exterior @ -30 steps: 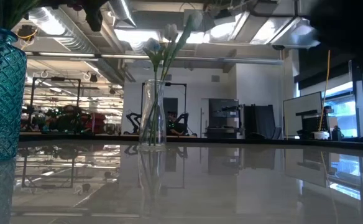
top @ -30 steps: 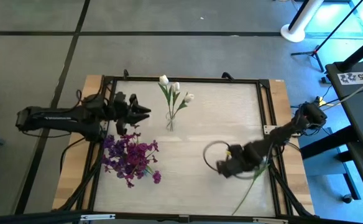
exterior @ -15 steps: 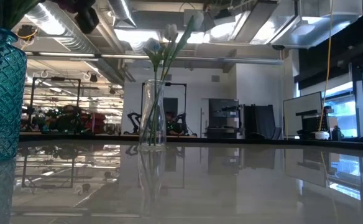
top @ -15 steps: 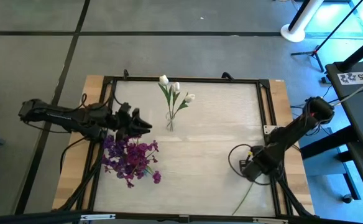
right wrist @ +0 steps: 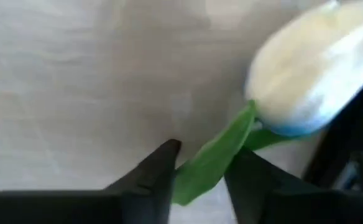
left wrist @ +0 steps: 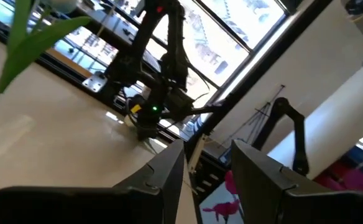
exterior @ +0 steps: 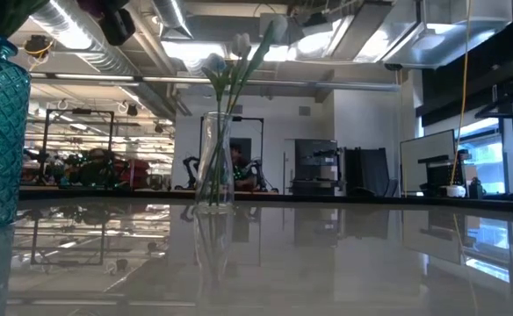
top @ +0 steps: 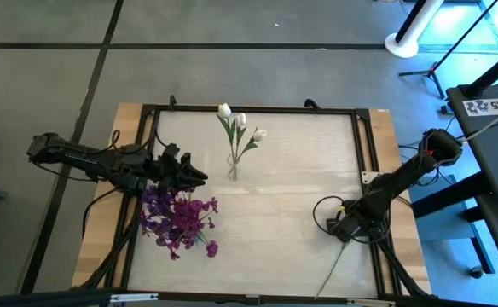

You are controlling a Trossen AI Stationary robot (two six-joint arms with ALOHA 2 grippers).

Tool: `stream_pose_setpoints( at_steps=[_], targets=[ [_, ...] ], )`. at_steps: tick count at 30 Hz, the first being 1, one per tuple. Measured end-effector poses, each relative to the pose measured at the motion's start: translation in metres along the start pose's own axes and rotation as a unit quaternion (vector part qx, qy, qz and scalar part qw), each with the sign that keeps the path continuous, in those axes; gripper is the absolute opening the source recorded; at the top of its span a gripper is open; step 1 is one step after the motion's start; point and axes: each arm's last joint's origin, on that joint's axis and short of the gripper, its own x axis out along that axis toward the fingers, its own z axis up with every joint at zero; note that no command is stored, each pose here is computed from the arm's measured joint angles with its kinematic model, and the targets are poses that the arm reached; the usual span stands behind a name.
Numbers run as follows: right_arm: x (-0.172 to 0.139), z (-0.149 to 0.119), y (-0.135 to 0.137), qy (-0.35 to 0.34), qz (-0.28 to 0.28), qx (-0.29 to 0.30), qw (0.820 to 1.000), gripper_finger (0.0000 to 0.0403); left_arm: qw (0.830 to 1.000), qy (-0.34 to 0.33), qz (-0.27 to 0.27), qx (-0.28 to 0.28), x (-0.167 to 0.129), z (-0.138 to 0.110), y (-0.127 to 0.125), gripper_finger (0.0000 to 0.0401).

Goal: Sort flowers into vase by color
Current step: Put the white flower into the transparent vase

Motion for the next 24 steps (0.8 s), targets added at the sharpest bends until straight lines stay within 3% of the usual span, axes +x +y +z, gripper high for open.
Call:
stream_pose_setpoints(
  at_steps=[6,10,13,17,20,24],
  targets=[
    [-0.017,-0.003,0.018,-0.075,0.097,-0.015,0.992,0.0020,1.000,-0.013,0.017,0.009,0.000,0.001,0.001,0.0127],
    [-0.042,-0.010,0.039,-0.122,0.184,-0.030,0.975,0.0021,1.000,-0.012,0.019,0.010,0.000,0.001,0.001,0.0127],
    [-0.073,-0.012,0.061,-0.189,0.265,-0.064,0.943,0.0021,1.000,-0.012,0.020,0.010,0.000,0.001,0.002,0.0127],
    [-0.130,-0.013,0.092,-0.320,0.361,-0.135,0.866,0.0007,1.000,-0.011,0.020,0.002,-0.002,0.001,0.001,0.0127],
    [-0.181,-0.016,0.113,-0.426,0.418,-0.195,0.778,0.0012,1.000,-0.007,0.023,0.015,-0.002,0.014,-0.009,0.0127],
    [-0.235,-0.020,0.131,-0.547,0.438,-0.272,0.660,0.0005,0.996,0.033,0.056,0.065,-0.006,0.031,-0.023,0.0127]
  ],
)
